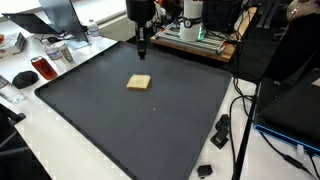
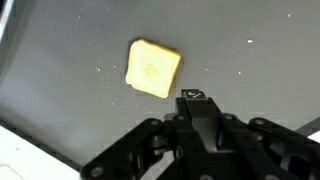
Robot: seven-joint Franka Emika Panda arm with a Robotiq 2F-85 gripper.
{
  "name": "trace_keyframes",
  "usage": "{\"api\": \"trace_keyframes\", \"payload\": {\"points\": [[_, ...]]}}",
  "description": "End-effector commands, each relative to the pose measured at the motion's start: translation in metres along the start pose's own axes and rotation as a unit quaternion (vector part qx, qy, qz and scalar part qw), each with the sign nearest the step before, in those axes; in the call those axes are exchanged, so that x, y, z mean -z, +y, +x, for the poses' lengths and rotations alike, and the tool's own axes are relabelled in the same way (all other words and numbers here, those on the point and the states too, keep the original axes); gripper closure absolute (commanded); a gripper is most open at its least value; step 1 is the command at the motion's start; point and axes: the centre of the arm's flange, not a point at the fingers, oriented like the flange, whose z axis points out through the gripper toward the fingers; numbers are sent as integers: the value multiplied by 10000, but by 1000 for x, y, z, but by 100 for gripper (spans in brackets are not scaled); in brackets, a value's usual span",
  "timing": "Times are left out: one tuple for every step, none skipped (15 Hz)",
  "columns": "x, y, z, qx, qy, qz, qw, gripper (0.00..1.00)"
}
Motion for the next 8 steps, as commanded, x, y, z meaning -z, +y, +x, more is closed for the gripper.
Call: {"api": "trace_keyframes", "payload": {"points": [[-5,-52,-11,-257,274,-924,9950,95],[-8,-59,-17,-299,330,-1174,9921,95],[-11,-68,-25,-313,331,-1376,9894,95],[-15,-75,-31,-327,332,-1544,9869,95],[-20,-83,-36,-366,350,-1689,9843,95],[-25,-89,-41,-369,336,-1813,9822,95],[-32,-95,-44,-374,351,-1909,9803,95],[-37,-101,-46,-362,352,-1971,9791,95]]}}
